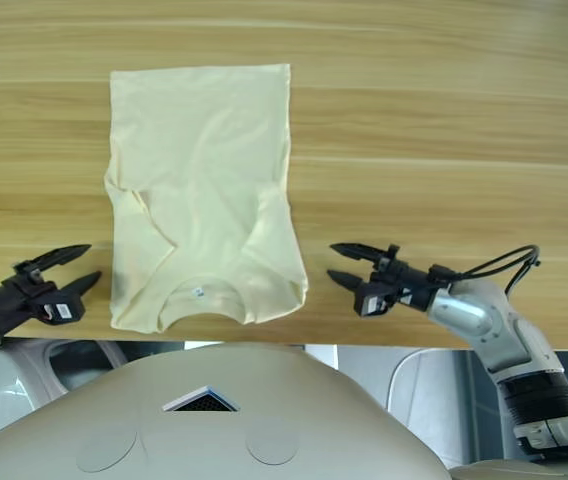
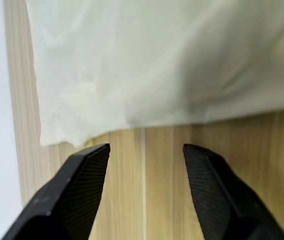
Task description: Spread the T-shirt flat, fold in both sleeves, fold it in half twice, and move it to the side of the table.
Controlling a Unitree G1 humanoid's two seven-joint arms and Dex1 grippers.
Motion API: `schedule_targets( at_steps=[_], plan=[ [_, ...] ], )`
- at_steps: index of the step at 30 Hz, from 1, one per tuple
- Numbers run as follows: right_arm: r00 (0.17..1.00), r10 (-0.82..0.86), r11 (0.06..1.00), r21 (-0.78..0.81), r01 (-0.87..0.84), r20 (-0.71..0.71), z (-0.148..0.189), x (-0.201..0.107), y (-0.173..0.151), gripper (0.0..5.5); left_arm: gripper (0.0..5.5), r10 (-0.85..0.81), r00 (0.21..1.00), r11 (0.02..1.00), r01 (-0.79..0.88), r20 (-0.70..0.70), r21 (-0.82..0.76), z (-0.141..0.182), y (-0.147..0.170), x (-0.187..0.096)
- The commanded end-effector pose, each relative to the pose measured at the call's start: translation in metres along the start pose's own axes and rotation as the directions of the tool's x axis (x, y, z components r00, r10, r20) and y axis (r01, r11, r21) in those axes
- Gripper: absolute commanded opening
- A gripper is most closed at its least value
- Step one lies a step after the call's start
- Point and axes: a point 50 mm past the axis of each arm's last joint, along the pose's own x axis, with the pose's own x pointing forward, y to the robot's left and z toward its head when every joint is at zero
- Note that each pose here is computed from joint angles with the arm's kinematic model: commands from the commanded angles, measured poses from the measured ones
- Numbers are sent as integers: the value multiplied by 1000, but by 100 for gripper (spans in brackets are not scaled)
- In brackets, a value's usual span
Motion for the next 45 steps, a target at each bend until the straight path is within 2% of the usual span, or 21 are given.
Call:
schedule_targets(
  at_steps=[1, 6, 16, 21, 23, 25, 27, 34, 41, 45],
  plan=[
    [999, 37, 999, -6, -38, -37, -2, -9, 1, 257, 277, -275, 961, 960, 272, -34, -66, -1, -57, 3],
    [998, 50, 999, -13, -50, -30, 0, -8, 0, 257, 277, -341, 925, 934, 353, 166, -50, 33, -68, 9],
    [998, 61, 997, -39, -62, -15, 3, -1, -8, 257, 277, -394, 910, 918, 395, 130, 21, 25, -47, -15],
    [995, 100, 994, -53, -98, 20, 4, 5, -16, 257, 277, -380, 922, 925, 380, 72, 16, 9, -35, -25],
    [990, 138, 988, -76, -136, 28, 0, 10, -21, 257, 277, -388, 913, 920, 392, 122, -8, 15, -39, -28],
    [987, 152, 984, -99, -145, 58, 1, 18, -29, 257, 277, -394, 897, 916, 401, 202, 5, 26, -39, -25],
    [978, 183, 978, -116, -171, 98, 7, 24, -31, 257, 277, -379, 898, 923, 385, 225, 20, 27, -35, -18],
    [956, 268, 959, -131, -253, 119, 15, 14, -25, 257, 277, -381, 874, 921, 388, 301, 39, 33, -33, -5],
    [953, 273, 959, -114, -259, 132, 26, 1, -17, 257, 277, -411, 854, 907, 417, 318, 53, 32, -32, 3],
    [952, 269, 961, -112, -254, 150, 27, 7, -19, 257, 277, -420, 848, 903, 427, 324, 52, 32, -33, 3]
  ],
)
